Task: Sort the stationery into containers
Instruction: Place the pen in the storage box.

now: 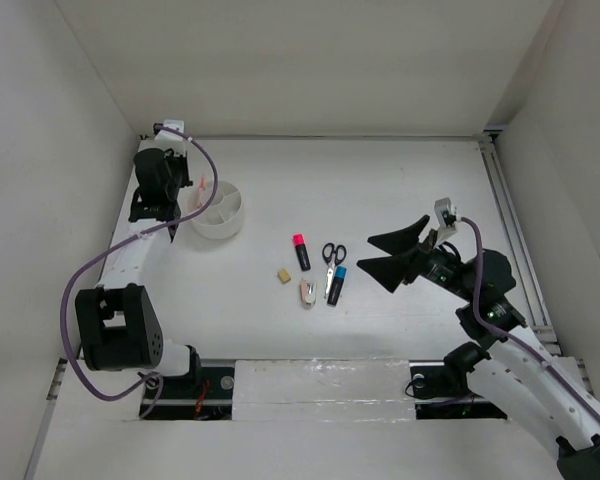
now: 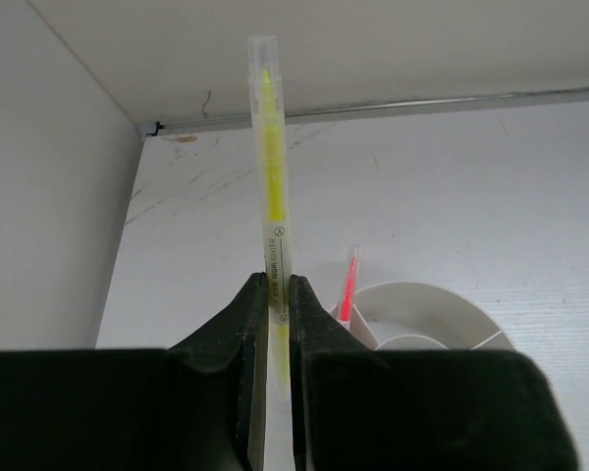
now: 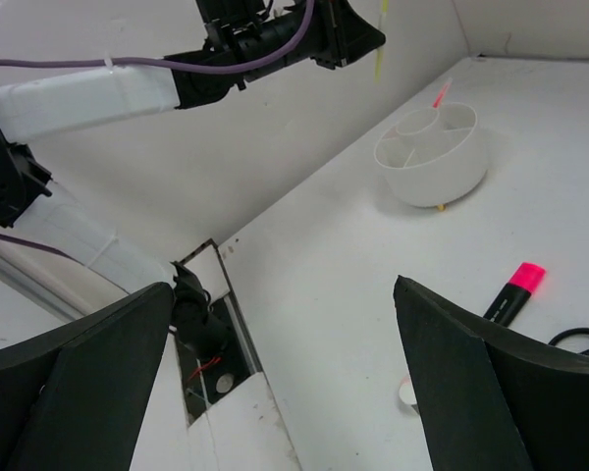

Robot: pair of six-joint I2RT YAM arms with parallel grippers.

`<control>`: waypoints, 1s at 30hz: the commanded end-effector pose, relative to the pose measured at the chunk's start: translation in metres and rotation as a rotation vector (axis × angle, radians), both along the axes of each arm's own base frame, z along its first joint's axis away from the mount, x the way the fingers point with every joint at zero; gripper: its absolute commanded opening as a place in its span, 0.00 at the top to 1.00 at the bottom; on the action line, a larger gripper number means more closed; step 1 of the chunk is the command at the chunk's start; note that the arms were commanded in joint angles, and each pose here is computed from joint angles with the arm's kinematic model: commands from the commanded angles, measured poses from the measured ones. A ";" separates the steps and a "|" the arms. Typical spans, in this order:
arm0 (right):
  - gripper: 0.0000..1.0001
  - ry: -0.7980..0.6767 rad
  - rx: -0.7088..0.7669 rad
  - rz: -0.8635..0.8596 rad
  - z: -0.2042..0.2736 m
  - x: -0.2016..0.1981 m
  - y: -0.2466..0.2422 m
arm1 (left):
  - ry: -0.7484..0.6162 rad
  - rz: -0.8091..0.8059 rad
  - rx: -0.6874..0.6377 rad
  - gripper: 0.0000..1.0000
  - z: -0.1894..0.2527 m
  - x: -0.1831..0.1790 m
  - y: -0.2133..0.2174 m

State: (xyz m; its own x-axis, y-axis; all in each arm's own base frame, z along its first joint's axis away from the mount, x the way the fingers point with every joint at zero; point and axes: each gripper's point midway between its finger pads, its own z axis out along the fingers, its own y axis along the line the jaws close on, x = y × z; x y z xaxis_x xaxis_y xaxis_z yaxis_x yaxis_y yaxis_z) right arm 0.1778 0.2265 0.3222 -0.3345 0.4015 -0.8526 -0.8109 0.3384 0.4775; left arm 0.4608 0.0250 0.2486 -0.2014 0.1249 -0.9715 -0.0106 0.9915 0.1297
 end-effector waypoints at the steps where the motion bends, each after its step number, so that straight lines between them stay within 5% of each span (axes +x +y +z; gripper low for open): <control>1: 0.00 -0.037 -0.003 0.009 0.007 -0.002 0.001 | -0.023 -0.035 -0.024 1.00 -0.005 0.008 -0.007; 28: 0.00 -0.014 -0.001 -0.010 0.007 0.012 0.006 | 0.154 0.014 -0.043 1.00 -0.096 0.005 -0.013; 30: 0.00 -0.014 -0.001 -0.010 0.007 0.012 0.006 | 0.154 0.005 -0.046 0.94 -0.096 0.005 -0.015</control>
State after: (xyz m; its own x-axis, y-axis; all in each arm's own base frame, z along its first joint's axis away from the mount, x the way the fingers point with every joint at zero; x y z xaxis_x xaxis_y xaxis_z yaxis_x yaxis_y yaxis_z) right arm 0.1909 0.2335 0.3012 -0.3938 0.3658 -0.8432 -0.7750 0.3610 0.5186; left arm 0.4607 0.0089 0.1381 -0.3984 0.0806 -0.9137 0.0135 0.9965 0.0820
